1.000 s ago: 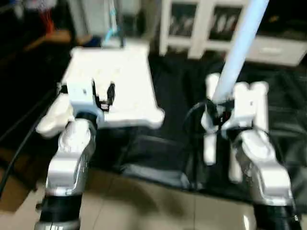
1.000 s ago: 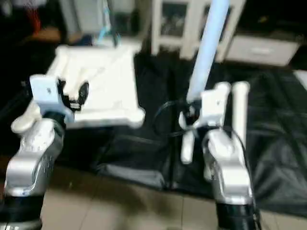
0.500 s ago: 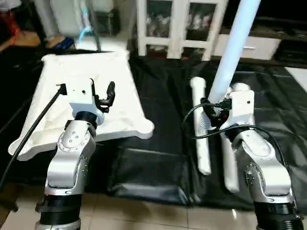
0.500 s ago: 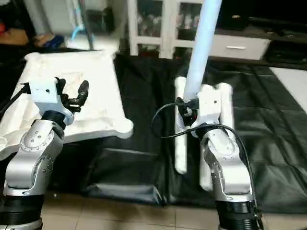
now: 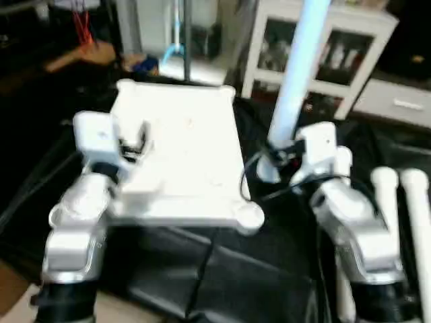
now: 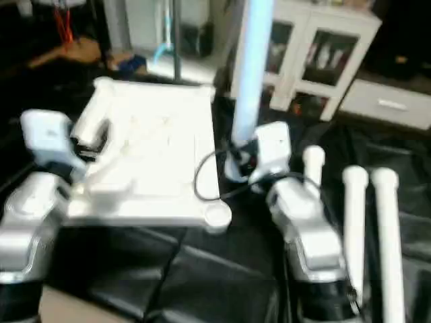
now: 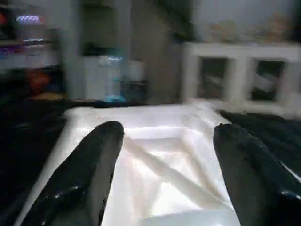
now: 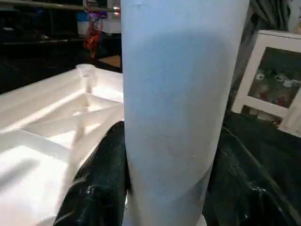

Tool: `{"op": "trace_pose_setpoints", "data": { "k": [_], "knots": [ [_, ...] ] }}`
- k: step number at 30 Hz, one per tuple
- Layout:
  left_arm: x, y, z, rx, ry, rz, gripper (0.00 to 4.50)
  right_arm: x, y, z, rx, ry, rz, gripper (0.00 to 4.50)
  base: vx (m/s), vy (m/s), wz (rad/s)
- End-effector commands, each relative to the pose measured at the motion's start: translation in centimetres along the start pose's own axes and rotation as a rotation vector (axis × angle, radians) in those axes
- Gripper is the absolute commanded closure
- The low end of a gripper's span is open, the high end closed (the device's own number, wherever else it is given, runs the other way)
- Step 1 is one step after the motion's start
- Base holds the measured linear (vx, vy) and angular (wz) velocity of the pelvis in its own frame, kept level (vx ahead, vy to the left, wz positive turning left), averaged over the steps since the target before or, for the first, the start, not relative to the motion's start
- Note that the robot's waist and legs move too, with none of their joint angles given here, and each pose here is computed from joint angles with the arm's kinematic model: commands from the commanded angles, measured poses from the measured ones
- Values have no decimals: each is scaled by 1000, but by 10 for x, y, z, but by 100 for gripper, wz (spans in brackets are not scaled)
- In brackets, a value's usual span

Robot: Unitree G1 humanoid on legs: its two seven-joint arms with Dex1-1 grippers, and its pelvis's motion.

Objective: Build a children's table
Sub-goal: Insert table leg to table base

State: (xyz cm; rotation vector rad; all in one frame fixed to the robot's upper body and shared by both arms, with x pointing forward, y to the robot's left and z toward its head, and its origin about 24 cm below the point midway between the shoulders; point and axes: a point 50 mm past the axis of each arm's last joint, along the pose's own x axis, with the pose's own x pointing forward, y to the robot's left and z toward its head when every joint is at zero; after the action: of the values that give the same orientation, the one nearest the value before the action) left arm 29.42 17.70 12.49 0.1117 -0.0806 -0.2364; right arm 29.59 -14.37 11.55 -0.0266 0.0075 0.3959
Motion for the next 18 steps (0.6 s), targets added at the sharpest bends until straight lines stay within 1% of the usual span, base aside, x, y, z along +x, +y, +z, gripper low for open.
{"op": "trace_pose_setpoints", "data": {
  "k": [1, 2, 3, 4, 5, 7, 8, 9, 10, 11, 12, 13, 14, 15, 17, 18],
  "knots": [
    [-4, -9, -8, 34, 47, -135, 107, -6, -7, 2, 9, -11, 8, 265, 32, 16, 19],
    [-5, -9, -9, 39, 51, -143, 107, -6, -7, 2, 11, -11, 11, 265, 32, 16, 19],
    [-7, -9, -14, 67, 76, -192, 107, -7, -7, 1, 27, -10, 32, 265, 0, 0, 0],
    [-8, -9, -19, 60, 95, -251, 78, -9, -8, 0, 45, -12, 56, 265, 0, 0, 0],
    [-8, -14, -24, 33, 112, -375, 78, -12, -11, -1, 53, -19, 86, 265, 0, 0, 0],
    [-9, -18, -26, 35, 119, -417, 70, -14, -12, -1, 51, -25, 96, 265, 0, 0, 0],
    [-9, -18, -26, 35, 119, -417, 53, -14, -12, -1, 51, -25, 96, 265, 0, 0, 0],
    [-9, -22, -28, 21, 134, -468, 53, -14, -14, 0, 42, -39, 93, 265, 0, 0, 0],
    [-10, -23, -29, 17, 136, -476, 40, -14, -15, 0, 39, -43, 92, 265, 0, 0, 0],
    [-11, -29, -32, -9, 156, -542, 31, -13, -17, 2, 19, -69, 88, 265, 0, 0, 0],
    [-11, -29, -32, -9, 156, -542, 26, -13, -17, 2, 19, -69, 88, 265, 0, 0, 0],
    [-13, -37, -36, -22, 176, -638, 17, -12, -19, 2, 12, -100, 119, 265, 0, 0, 0],
    [-15, -45, -41, -40, 208, -738, 17, -12, -20, 1, 70, -106, 179, 265, 0, 0, 0],
    [-16, -49, -45, -36, 229, -808, 8, -12, -21, 0, 134, -100, 243, 265, 0, 0, 0],
    [-15, -51, -49, -13, 254, -847, 8, -13, -21, -3, 181, -83, 305, 265, 0, 0, 0],
    [-15, -51, -49, -13, 254, -847, 8, -13, -21, -3, 181, -83, 305, 265, 0, 0, 0]
  ]
}}
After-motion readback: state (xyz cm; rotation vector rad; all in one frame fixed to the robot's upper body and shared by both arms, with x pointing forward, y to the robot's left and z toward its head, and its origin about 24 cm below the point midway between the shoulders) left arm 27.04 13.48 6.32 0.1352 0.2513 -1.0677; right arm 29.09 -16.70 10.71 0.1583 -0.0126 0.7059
